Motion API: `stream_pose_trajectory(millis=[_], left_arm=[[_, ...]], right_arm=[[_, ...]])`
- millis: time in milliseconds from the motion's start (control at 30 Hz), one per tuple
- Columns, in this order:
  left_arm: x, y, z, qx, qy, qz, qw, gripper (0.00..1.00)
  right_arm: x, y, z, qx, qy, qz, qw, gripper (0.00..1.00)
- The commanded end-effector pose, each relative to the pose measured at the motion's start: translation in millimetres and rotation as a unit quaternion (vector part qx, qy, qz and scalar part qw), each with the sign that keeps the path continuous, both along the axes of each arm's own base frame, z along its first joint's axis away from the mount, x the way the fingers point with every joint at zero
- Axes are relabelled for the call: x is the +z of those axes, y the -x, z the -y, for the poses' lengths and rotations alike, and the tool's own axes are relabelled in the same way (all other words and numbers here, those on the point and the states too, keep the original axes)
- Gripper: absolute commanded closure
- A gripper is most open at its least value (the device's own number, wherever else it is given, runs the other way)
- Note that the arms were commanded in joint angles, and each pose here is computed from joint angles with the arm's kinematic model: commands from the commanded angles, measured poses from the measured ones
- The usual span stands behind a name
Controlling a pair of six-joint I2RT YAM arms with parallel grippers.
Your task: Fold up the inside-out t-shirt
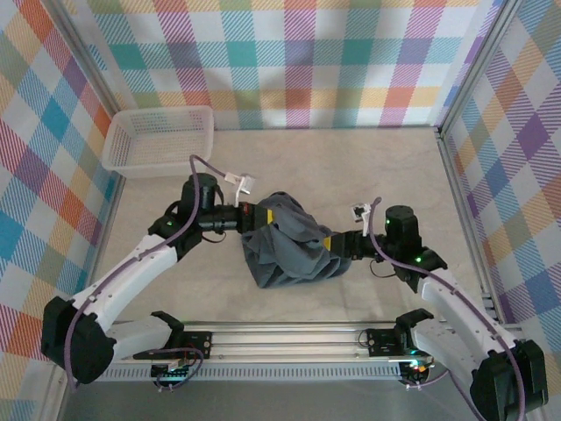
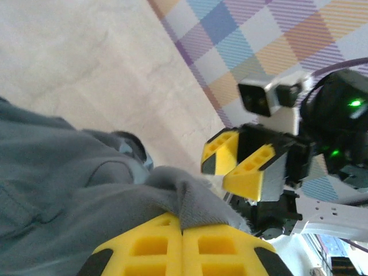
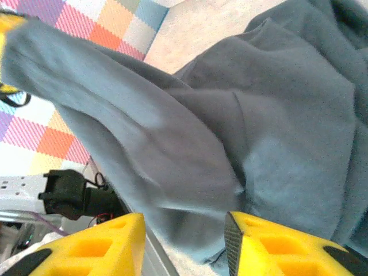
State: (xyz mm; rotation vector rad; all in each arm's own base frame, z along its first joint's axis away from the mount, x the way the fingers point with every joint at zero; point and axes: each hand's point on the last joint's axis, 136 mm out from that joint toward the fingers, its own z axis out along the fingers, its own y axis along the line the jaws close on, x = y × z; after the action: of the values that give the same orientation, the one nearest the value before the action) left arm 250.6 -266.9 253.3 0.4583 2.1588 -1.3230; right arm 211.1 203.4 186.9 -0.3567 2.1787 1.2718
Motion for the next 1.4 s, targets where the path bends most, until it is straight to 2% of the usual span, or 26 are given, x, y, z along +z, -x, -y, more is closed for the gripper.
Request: stream_pose_trajectory(millis=[0,133,267,333,367,433,467,533,633,667,733,800,867,900,1000,1100,1167,1200,1267,1367], left_arm=[[30,2,12,-0.019,0.041,0.037,0.998,1.00],[34,-3,23,-0.028,0.032,0.031,0.999,1.00],[28,-8,38,-0.050,0.025,0.013,0.998,1.00],[27,-8,43,-0.057,0.026,0.013,0.998,1.00],[27,-7,45,-0.058,0.024,0.013,0.998,1.00],[28,-7,45,-0.056,0.020,0.013,0.998,1.00],[28,-7,44,-0.056,0.019,0.014,0.998,1.00],[29,-7,44,-0.055,0.016,0.015,0.998,1.00],[31,-6,44,-0.058,0.016,0.017,0.998,1.00],[31,-6,44,-0.059,0.016,0.016,0.998,1.00],[34,-6,45,-0.059,0.018,0.020,0.998,1.00],[31,-7,43,-0.054,0.009,0.020,0.998,1.00],[26,-9,39,-0.048,-0.011,0.022,0.999,1.00],[22,-11,36,-0.041,-0.026,0.024,0.999,1.00],[-1,-28,16,0.015,-0.106,0.030,0.994,1.00],[-35,-55,-4,0.056,-0.160,0.030,0.985,1.00],[-42,-70,-7,0.064,-0.126,0.021,0.990,0.99],[-38,-75,-6,0.063,-0.100,0.014,0.993,0.95],[-24,-75,-6,0.065,-0.066,0.019,0.996,0.83],[-8,-61,-11,0.060,-0.054,0.038,0.996,0.67]], right_arm=[[21,-15,12,-0.043,0.041,0.064,0.996,0.46],[37,-8,-8,-0.005,0.082,0.132,0.988,0.39],[32,-6,-36,0.025,0.138,0.245,0.959,0.34],[30,-19,-41,0.005,0.172,0.288,0.942,0.37],[29,-29,-41,-0.014,0.191,0.304,0.933,0.41],[26,-39,-43,-0.013,0.218,0.333,0.917,0.49],[21,-43,-44,-0.005,0.242,0.350,0.905,0.49],[10,-43,-48,0.031,0.270,0.369,0.889,0.44],[3,-54,-46,0.028,0.302,0.379,0.874,0.36],[5,-58,-47,0.024,0.306,0.383,0.871,0.37],[8,-66,-49,0.011,0.308,0.387,0.869,0.50],[11,-65,-59,0.024,0.292,0.383,0.876,0.75],[13,-55,-68,0.052,0.267,0.365,0.890,0.95],[15,-49,-73,0.068,0.251,0.350,0.900,1.00],[35,-12,-91,0.143,0.165,0.302,0.928,1.00],[85,26,-100,0.191,0.031,0.258,0.946,1.00],[115,41,-100,0.210,-0.055,0.242,0.946,1.00],[123,46,-99,0.215,-0.081,0.236,0.944,1.00],[126,43,-95,0.203,-0.094,0.229,0.947,1.00],[114,25,-87,0.150,-0.075,0.236,0.957,1.00]])
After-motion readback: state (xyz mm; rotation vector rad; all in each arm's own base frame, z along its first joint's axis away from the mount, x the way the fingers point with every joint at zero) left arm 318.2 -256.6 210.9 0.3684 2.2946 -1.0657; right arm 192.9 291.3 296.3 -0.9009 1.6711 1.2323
